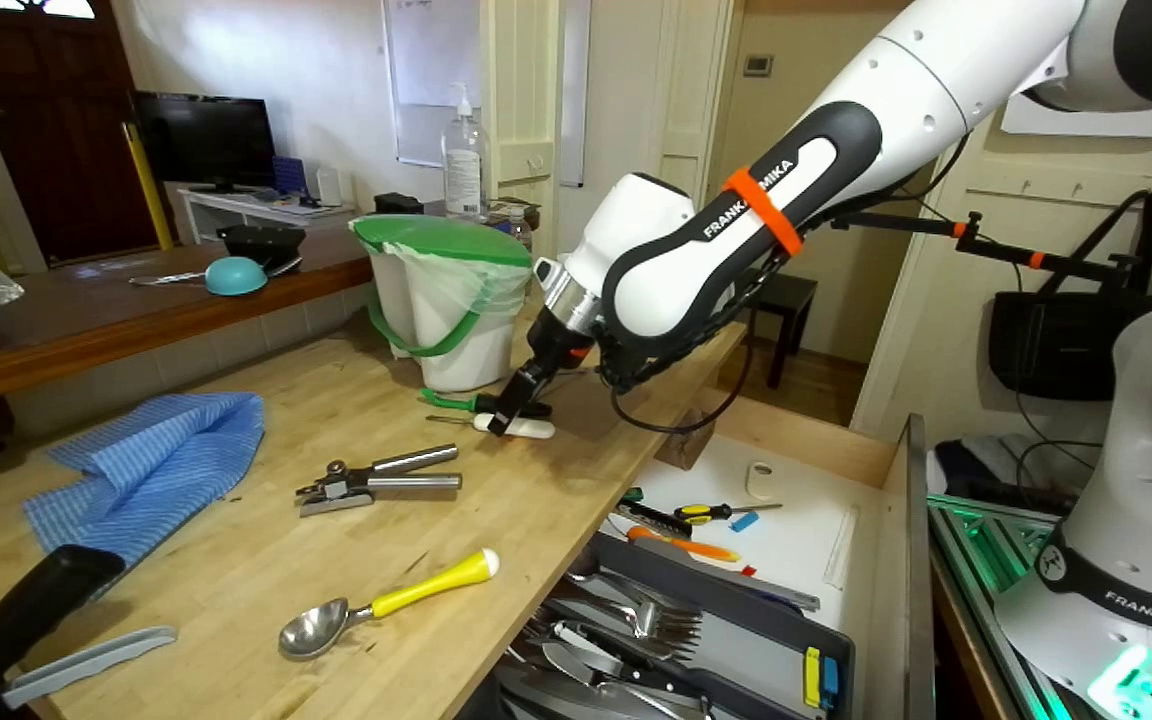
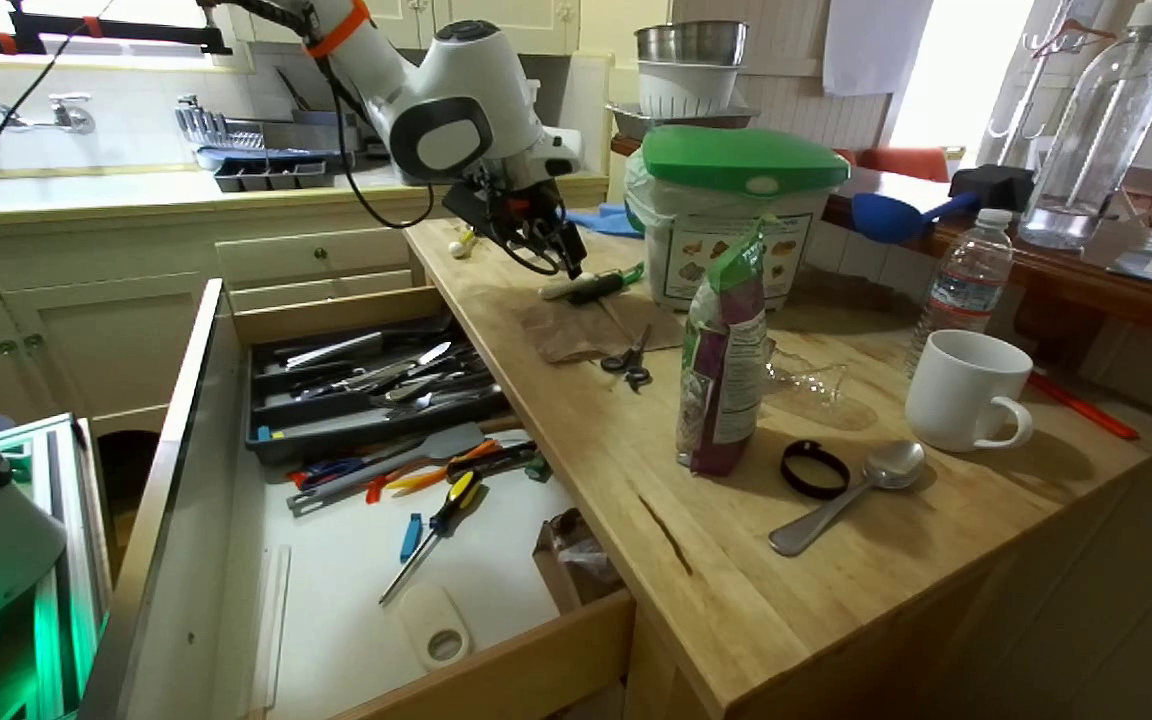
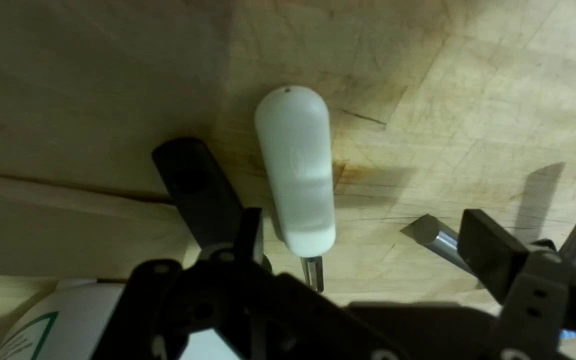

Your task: Put the white and silver peeler inside the open drawer.

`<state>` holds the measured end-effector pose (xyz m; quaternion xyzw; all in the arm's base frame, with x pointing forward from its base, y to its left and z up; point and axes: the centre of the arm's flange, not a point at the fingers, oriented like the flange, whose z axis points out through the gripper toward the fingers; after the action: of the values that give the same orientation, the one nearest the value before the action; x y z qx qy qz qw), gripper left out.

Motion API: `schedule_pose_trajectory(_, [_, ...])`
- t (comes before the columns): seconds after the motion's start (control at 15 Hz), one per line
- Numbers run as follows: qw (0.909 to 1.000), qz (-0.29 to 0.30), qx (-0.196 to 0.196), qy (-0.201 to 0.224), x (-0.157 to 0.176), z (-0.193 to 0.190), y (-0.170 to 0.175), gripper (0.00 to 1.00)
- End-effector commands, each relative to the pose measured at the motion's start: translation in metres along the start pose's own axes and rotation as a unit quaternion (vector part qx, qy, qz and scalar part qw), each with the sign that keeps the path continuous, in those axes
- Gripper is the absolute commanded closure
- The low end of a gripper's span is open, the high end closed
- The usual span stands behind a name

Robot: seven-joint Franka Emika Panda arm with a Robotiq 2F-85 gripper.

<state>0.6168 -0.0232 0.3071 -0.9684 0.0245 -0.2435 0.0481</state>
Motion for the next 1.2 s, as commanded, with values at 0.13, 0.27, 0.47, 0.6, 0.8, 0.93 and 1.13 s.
schedule_pose_trajectory(0.13, [0.9999, 0.009, 0.004, -0.003, -0.005, 0.019, 0.012, 0.04])
schedule_pose_trajectory(0.27, [0.9999, 0.009, 0.004, -0.006, -0.006, 0.025, 0.015, 0.13])
schedule_pose_trajectory(0.47, [1.0000, 0.008, 0.001, -0.006, -0.007, 0.031, 0.018, 0.28])
schedule_pose_trajectory(0.6, [1.0000, 0.009, 0.001, -0.003, -0.006, 0.030, 0.020, 0.48])
schedule_pose_trajectory(0.8, [1.0000, 0.008, 0.003, 0.002, -0.004, 0.020, 0.016, 0.64])
schedule_pose_trajectory(0.93, [0.9998, 0.011, 0.016, -0.005, -0.002, 0.006, 0.008, 0.82])
schedule_pose_trajectory(1.13, [0.9989, 0.016, 0.034, -0.027, -0.005, -0.022, -0.010, 0.92])
